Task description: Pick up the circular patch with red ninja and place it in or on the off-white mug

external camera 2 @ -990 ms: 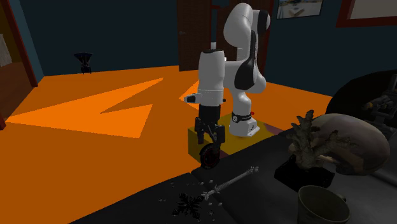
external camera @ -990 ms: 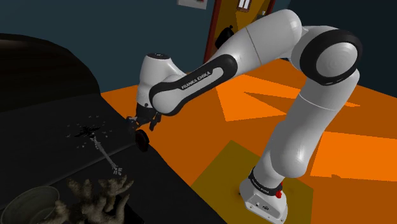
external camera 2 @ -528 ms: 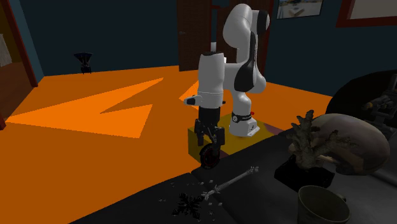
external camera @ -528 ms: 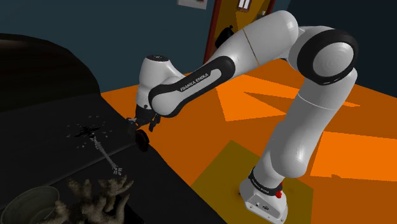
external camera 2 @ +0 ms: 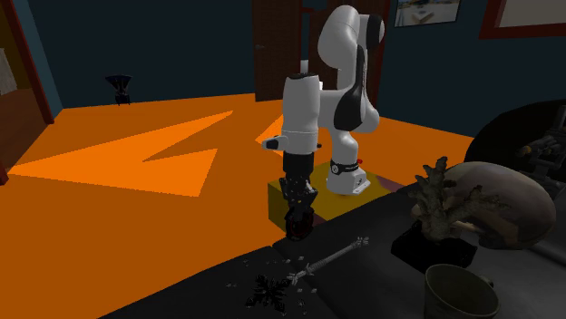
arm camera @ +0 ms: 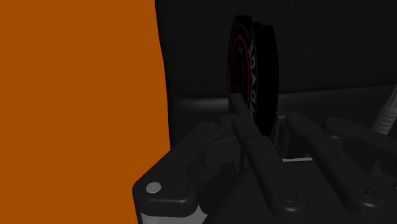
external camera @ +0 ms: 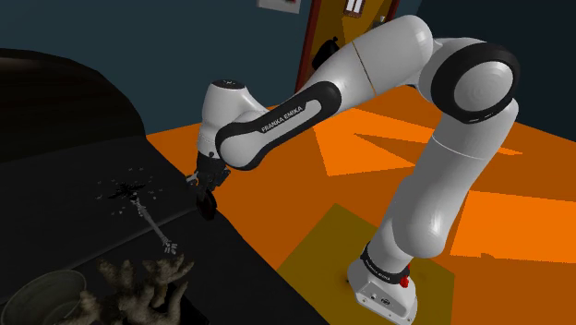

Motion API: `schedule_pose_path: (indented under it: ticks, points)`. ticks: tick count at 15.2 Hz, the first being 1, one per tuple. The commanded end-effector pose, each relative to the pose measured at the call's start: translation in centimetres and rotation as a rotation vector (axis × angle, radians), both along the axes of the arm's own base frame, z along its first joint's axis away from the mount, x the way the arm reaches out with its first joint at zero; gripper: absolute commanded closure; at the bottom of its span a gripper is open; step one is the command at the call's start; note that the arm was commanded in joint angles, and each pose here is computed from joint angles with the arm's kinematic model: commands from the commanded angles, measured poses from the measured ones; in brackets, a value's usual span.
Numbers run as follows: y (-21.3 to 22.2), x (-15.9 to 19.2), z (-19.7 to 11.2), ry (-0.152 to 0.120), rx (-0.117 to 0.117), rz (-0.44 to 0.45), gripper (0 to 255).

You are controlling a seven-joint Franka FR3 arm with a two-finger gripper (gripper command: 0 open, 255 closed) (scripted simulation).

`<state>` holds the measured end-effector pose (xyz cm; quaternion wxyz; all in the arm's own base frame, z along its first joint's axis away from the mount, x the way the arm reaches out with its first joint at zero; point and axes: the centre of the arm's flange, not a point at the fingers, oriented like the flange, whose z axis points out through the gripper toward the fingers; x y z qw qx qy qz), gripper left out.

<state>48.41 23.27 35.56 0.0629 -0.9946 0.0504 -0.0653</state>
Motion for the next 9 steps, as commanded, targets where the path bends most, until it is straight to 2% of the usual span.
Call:
schedule_pose_path:
  ticks: [1, 3, 9]
  points:
    - [0.0, 0.0, 0.0, 0.000, 0.000, 0.000, 255]
    - [0.0, 0.0, 0.0, 0.000, 0.000, 0.000, 255]
    - [0.0, 0.0, 3.1, 0.000, 0.000, 0.000, 255]
